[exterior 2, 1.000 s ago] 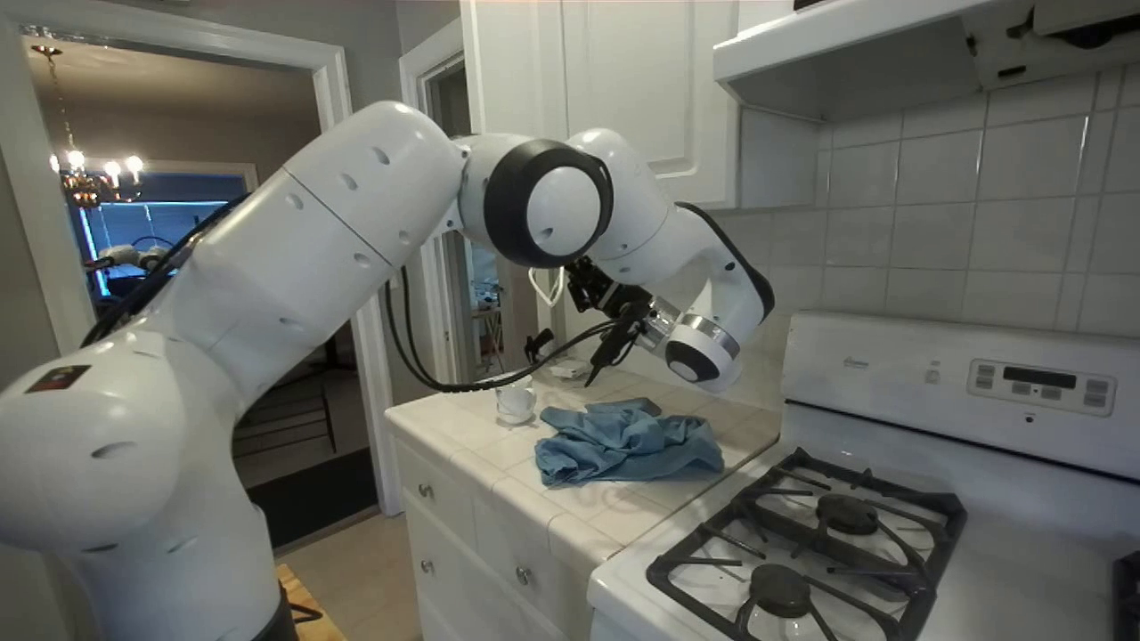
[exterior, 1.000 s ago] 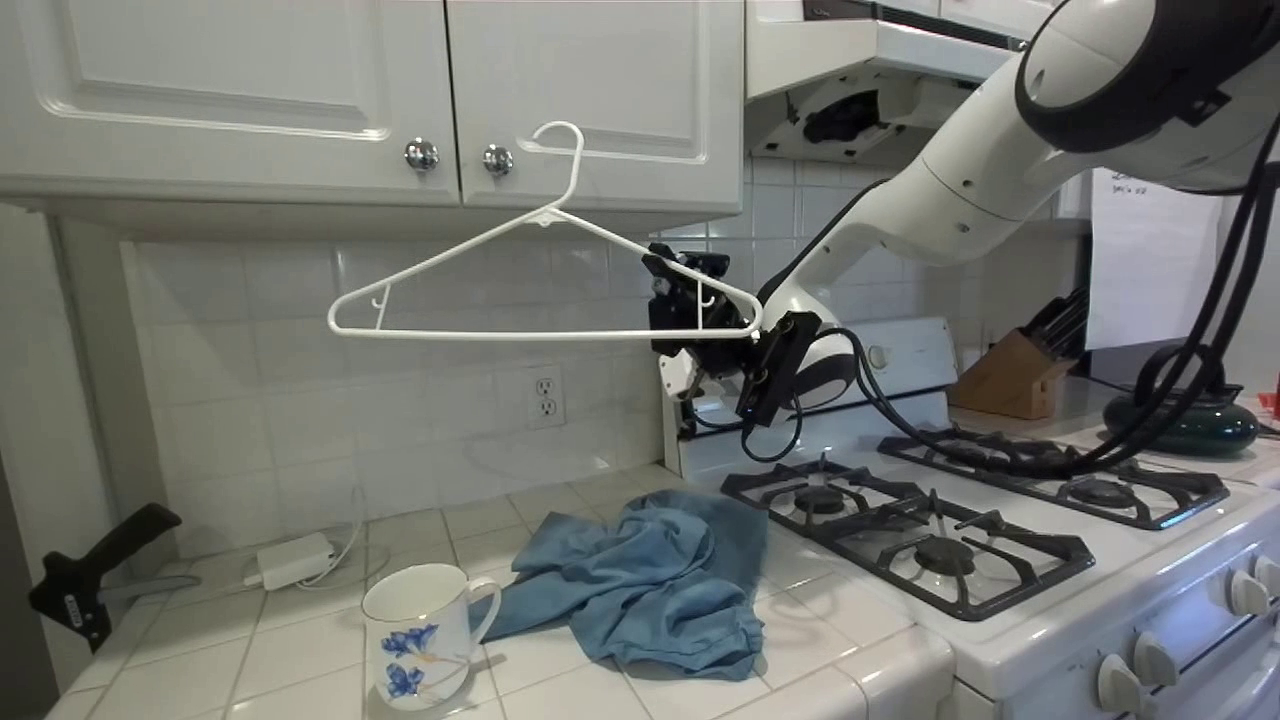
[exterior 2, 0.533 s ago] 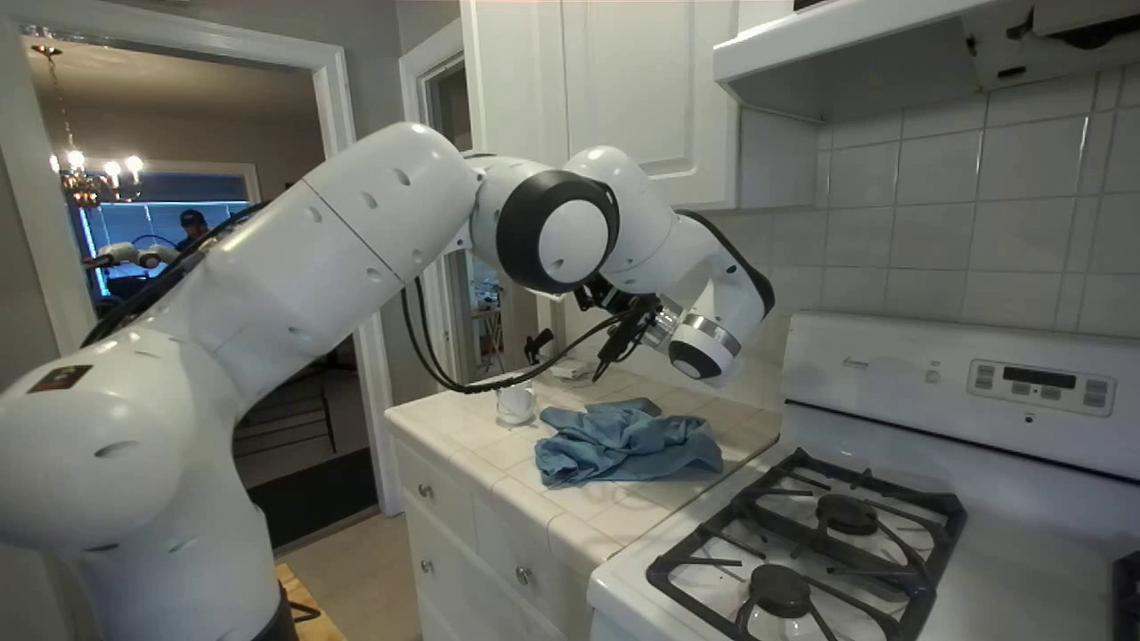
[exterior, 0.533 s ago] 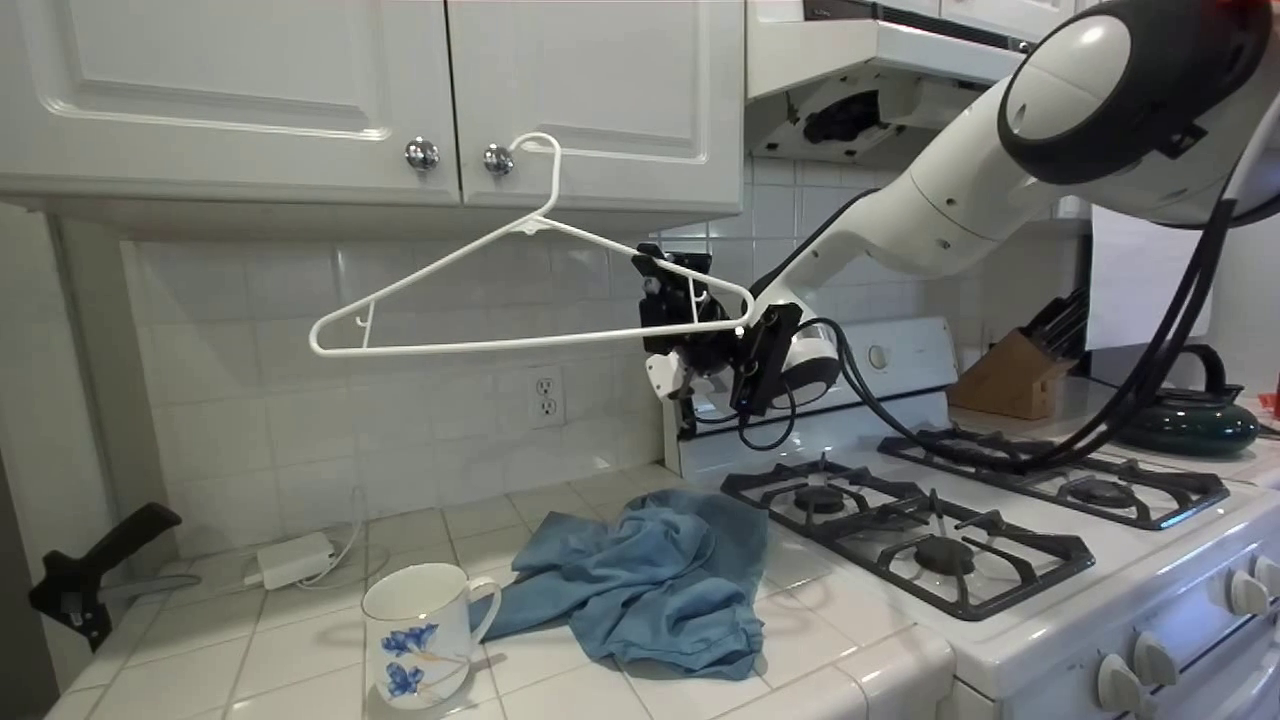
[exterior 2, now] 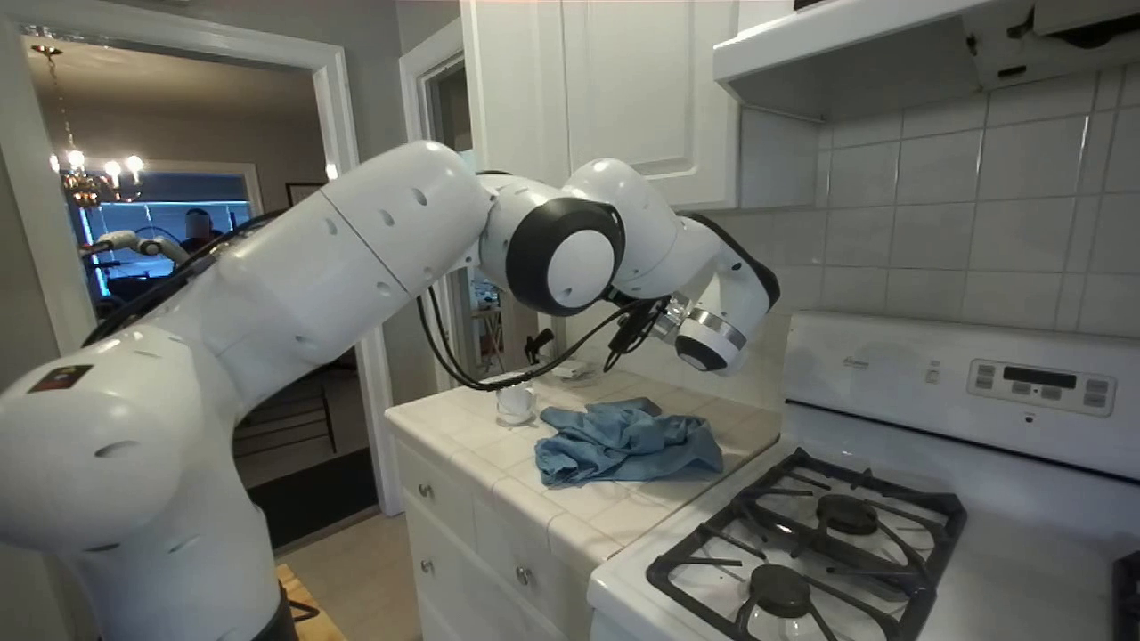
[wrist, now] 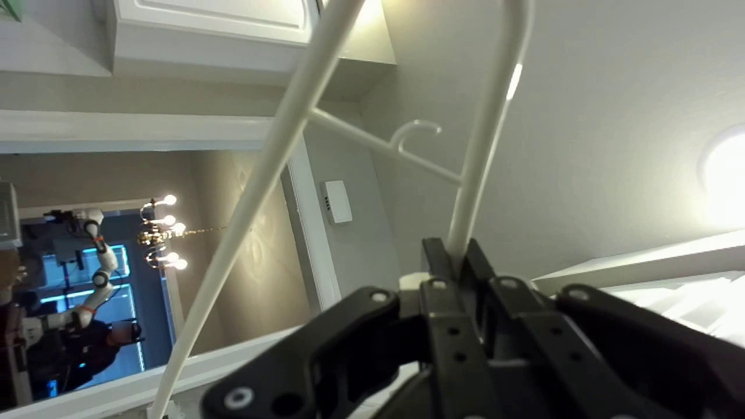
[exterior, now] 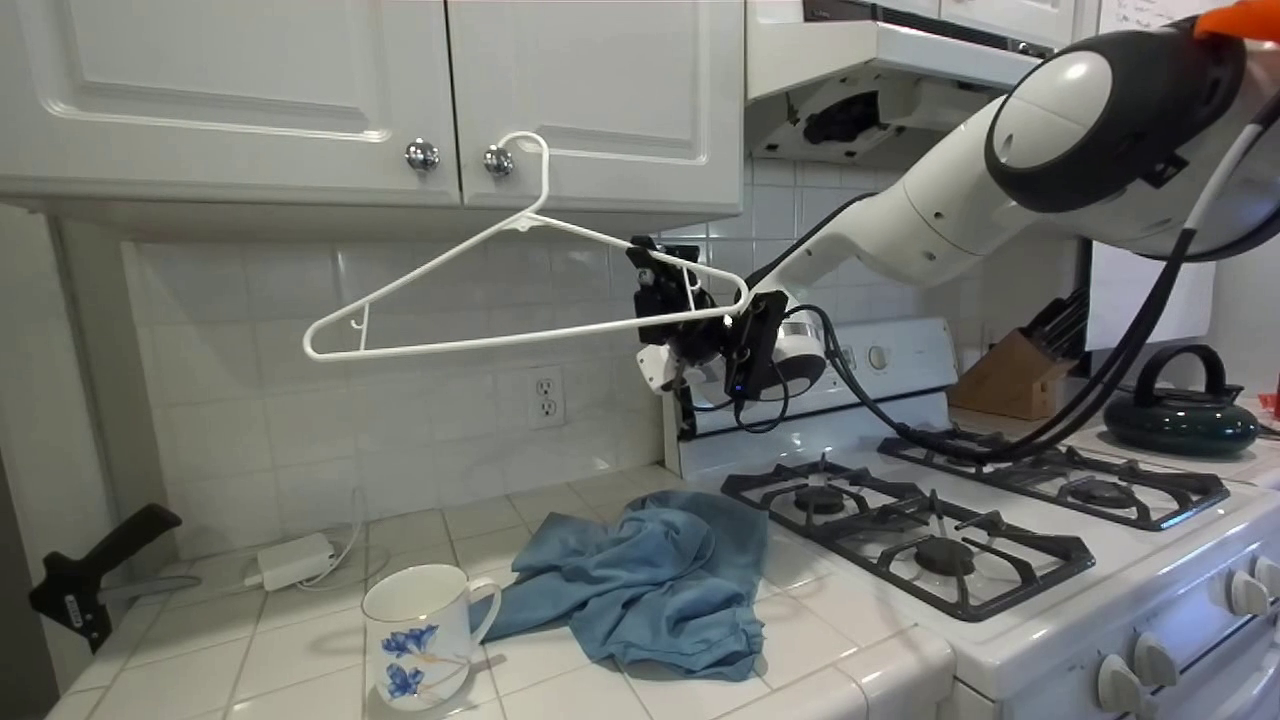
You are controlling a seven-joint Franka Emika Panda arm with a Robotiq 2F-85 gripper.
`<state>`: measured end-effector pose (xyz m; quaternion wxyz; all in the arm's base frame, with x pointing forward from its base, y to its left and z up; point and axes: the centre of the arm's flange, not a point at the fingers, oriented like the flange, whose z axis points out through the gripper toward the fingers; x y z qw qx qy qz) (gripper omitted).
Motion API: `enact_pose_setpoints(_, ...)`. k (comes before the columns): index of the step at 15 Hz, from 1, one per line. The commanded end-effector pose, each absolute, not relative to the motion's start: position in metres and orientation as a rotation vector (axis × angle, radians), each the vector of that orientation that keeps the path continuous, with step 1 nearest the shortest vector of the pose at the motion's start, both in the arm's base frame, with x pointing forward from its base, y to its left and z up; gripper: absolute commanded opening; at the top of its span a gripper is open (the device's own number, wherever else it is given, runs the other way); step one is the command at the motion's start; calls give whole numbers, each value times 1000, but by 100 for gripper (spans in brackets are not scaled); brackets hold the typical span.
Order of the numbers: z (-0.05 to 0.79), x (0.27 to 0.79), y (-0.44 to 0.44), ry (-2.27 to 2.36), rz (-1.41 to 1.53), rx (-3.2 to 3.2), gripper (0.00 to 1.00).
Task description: Put the clothing hanger on the job of the cupboard
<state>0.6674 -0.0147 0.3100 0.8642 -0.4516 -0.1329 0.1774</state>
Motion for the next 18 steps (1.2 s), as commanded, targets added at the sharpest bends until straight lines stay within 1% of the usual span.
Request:
enact_pose_setpoints(1,308,691,-17,-273,424,-942,2)
enact_pose_setpoints(10,298,695,-6,-244,540,-934,2)
enact_pose_setpoints(16,294,694,-6,-255,513,-900,2)
enact_pose_setpoints(17,294,693,-6,-256,512,-897,33)
enact_pose_setpoints(18,294,693,-6,-257,511,-896,34)
